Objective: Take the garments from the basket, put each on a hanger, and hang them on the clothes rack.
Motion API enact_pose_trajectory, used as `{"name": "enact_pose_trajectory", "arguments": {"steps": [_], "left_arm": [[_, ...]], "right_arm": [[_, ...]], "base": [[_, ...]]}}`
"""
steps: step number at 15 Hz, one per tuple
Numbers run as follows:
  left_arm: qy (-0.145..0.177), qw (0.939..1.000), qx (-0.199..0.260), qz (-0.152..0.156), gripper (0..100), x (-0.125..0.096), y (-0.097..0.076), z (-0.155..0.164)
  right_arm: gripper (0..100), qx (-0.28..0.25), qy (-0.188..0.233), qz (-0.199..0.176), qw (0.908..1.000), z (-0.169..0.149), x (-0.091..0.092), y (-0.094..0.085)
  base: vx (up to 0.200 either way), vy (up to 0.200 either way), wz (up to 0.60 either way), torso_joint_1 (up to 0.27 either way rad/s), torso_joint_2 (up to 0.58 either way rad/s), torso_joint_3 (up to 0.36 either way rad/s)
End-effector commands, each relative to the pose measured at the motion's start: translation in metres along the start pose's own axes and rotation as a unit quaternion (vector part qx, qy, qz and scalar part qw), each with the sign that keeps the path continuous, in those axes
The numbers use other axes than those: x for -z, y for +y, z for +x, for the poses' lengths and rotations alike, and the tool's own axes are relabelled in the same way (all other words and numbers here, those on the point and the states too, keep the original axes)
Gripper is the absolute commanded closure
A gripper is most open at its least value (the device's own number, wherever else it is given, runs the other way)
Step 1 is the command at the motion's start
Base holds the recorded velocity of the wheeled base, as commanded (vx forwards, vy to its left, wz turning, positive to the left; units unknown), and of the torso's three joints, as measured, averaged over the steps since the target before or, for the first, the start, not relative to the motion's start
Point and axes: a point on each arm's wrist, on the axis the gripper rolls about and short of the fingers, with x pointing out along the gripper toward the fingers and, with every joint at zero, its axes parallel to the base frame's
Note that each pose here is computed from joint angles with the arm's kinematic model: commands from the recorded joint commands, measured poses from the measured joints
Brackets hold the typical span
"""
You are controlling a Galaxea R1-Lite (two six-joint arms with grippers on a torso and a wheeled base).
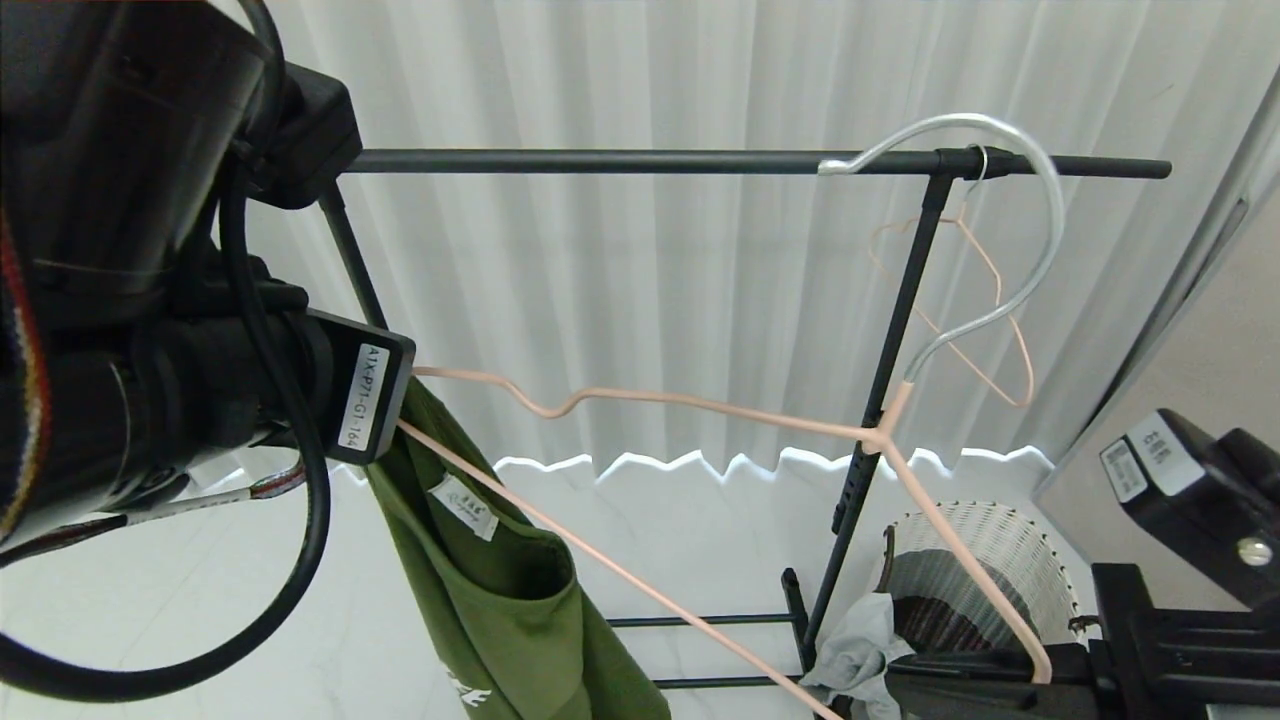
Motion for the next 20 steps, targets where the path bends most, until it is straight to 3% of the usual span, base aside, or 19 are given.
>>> {"name": "enact_pose_trajectory", "arguments": {"steps": [1,6,13,20], "left_arm": [[-0.002,1.0000,0.004,0.002,100,0.000,-0.002,-0.001],[-0.010,0.9997,0.021,0.003,100,0.001,-0.006,-0.009],[-0.022,0.9984,0.052,-0.005,100,0.002,-0.017,-0.020],[-0.047,0.9913,0.119,0.029,100,0.006,-0.035,-0.045]], "right_arm": [[100,0.002,0.012,0.000,0.9999,0.007,0.001,-0.001],[100,0.032,-0.008,0.023,0.9992,0.032,-0.006,-0.007],[100,0.023,-0.027,0.028,0.9990,0.052,-0.019,-0.006],[100,0.001,-0.005,0.012,0.9999,0.074,-0.021,0.009]], "base": [[0.000,0.000,0.00,0.000,0.00,0.000],[0.000,0.000,0.00,0.000,0.00,0.000],[0.000,0.000,0.00,0.000,0.00,0.000],[0.000,0.000,0.00,0.000,0.00,0.000]]}}
